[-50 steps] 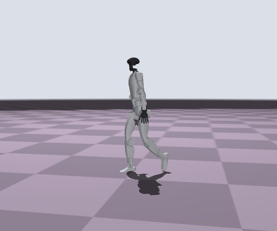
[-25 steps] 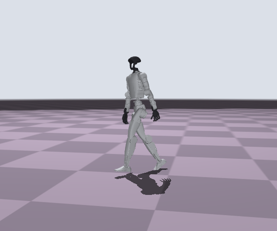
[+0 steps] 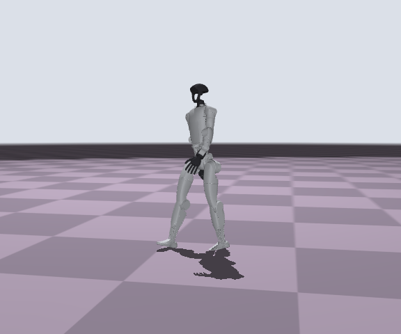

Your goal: Walk run

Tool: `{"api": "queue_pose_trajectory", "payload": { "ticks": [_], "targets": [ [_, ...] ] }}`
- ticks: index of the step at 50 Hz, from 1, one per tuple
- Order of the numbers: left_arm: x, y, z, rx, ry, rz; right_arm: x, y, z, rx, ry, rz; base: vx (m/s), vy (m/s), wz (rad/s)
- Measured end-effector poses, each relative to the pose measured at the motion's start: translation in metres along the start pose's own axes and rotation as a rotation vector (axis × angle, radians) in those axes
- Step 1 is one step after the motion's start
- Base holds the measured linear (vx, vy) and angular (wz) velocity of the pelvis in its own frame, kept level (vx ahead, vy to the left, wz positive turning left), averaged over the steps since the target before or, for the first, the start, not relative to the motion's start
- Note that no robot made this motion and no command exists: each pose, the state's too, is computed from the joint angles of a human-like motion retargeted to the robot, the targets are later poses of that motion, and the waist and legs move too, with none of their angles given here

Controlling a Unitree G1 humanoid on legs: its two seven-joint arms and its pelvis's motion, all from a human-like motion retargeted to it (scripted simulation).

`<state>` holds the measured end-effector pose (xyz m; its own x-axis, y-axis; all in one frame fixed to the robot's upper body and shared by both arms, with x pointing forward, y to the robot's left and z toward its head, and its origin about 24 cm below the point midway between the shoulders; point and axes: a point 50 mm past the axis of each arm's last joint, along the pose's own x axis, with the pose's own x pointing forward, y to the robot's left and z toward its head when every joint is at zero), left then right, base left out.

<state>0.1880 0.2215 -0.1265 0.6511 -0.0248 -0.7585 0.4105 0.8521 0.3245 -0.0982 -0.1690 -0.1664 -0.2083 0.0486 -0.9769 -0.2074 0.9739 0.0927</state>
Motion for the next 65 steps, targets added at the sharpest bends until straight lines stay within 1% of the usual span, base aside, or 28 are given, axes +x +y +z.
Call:
{"api": "queue_pose_trajectory", "payload": {
  "ticks": [5,8,12,17,23,28,32,37,42,45,50,53,57,62,65],
  "targets": [
    [-0.005,-0.010,-0.018,-0.065,0.054,0.017,-0.001,-0.006,-0.003,-0.053,0.025,-0.012,0.90,-0.42,0.45],
    [-0.018,-0.034,-0.049,-0.126,0.165,-0.050,-0.001,-0.012,0.000,-0.054,0.019,-0.035,0.93,-0.53,1.12],
    [-0.050,-0.085,-0.100,-0.187,0.403,-0.174,-0.002,-0.024,0.013,0.005,-0.020,-0.055,0.85,-0.52,0.68],
    [-0.098,-0.131,-0.144,-0.230,0.630,-0.321,-0.009,-0.054,0.052,0.065,-0.148,-0.118,0.68,-0.43,0.49],
    [-0.151,-0.182,-0.171,-0.259,0.751,-0.453,-0.027,-0.092,0.110,0.035,-0.368,-0.217,0.62,-0.30,-0.67],
    [-0.188,-0.205,-0.186,-0.312,0.881,-0.507,-0.047,-0.118,0.144,-0.027,-0.509,-0.289,0.58,-0.18,-0.10],
    [-0.202,-0.213,-0.190,-0.379,0.951,-0.512,-0.057,-0.128,0.156,-0.056,-0.564,-0.332,0.66,-0.16,0.38],
    [-0.197,-0.212,-0.188,-0.433,0.948,-0.477,-0.051,-0.117,0.152,-0.102,-0.540,-0.302,0.77,-0.15,0.21],
    [-0.176,-0.196,-0.182,-0.470,0.886,-0.397,-0.030,-0.084,0.126,-0.195,-0.432,-0.242,0.91,-0.31,-0.28],
    [-0.153,-0.180,-0.173,-0.507,0.808,-0.343,-0.018,-0.065,0.103,-0.217,-0.336,-0.228,0.91,-0.19,0.51],
    [-0.093,-0.144,-0.135,-0.515,0.588,-0.226,-0.009,-0.051,0.064,-0.165,-0.194,-0.182,0.61,0.03,1.09],
    [-0.062,-0.119,-0.106,-0.442,0.411,-0.183,-0.006,-0.042,0.044,-0.107,-0.139,-0.163,0.68,0.08,1.53],
    [-0.033,-0.083,-0.069,-0.278,0.210,-0.145,-0.003,-0.029,0.020,-0.016,-0.097,-0.153,0.62,0.02,2.05],
    [-0.015,-0.044,-0.036,-0.109,0.071,-0.097,-0.001,-0.011,0.002,0.027,-0.035,-0.086,0.57,-0.11,1.45],
    [-0.010,-0.029,-0.025,-0.073,0.036,-0.056,0.000,-0.006,0.007,-0.006,-0.031,-0.052,0.64,-0.15,1.09]
  ]
}}
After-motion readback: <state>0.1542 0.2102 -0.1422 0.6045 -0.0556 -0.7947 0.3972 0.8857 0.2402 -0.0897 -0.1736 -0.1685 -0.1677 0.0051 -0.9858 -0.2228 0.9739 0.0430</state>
